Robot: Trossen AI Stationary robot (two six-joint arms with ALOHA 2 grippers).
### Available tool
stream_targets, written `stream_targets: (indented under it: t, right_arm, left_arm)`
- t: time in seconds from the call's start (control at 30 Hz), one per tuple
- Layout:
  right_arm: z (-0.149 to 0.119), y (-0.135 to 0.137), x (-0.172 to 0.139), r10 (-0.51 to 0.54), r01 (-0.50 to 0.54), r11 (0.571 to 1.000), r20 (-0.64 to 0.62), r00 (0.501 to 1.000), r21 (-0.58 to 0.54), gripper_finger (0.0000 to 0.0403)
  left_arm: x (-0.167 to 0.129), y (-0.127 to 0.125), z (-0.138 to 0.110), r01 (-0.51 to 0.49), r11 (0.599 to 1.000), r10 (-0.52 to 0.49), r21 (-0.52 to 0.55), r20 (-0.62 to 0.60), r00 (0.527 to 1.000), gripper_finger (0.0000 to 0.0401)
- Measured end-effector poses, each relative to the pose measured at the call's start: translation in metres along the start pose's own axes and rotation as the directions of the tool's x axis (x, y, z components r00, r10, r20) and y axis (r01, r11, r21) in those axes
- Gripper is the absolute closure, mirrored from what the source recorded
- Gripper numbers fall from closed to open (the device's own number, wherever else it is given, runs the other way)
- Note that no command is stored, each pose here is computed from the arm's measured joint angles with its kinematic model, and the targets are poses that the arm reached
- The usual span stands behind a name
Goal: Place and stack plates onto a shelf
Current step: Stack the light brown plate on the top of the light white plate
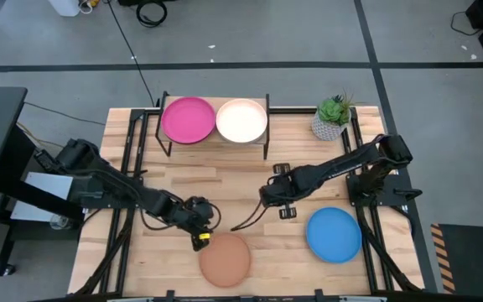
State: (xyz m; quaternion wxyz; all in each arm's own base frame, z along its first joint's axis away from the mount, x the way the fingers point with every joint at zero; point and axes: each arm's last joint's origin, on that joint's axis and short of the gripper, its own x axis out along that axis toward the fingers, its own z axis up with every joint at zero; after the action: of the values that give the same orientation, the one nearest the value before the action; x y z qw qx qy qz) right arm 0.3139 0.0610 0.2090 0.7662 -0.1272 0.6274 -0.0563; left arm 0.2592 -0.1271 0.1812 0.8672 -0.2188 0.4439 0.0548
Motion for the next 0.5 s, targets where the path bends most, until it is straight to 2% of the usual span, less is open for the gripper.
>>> stream_targets:
  t: [0.2,0.37,0.5]
  right_arm:
    - [-0.012,-0.005,-0.027,-0.133,0.131,0.99,0.034,0.991,0.055,0.0287]
    - [-0.018,-0.011,-0.047,-0.147,0.137,0.986,0.101,0.984,0.1,0.0287]
    - [-0.021,-0.015,-0.058,-0.144,0.127,0.984,0.145,0.979,0.121,0.0287]
  left_arm:
    - [0.023,-0.002,-0.006,0.015,0.997,-0.018,-0.082,-0.039,0.999,0.0232]
    - [0.035,-0.003,-0.009,-0.006,0.995,-0.002,-0.101,-0.079,0.997,0.0232]
    - [0.044,-0.014,-0.002,0.002,0.997,-0.009,-0.073,-0.096,0.995,0.0232]
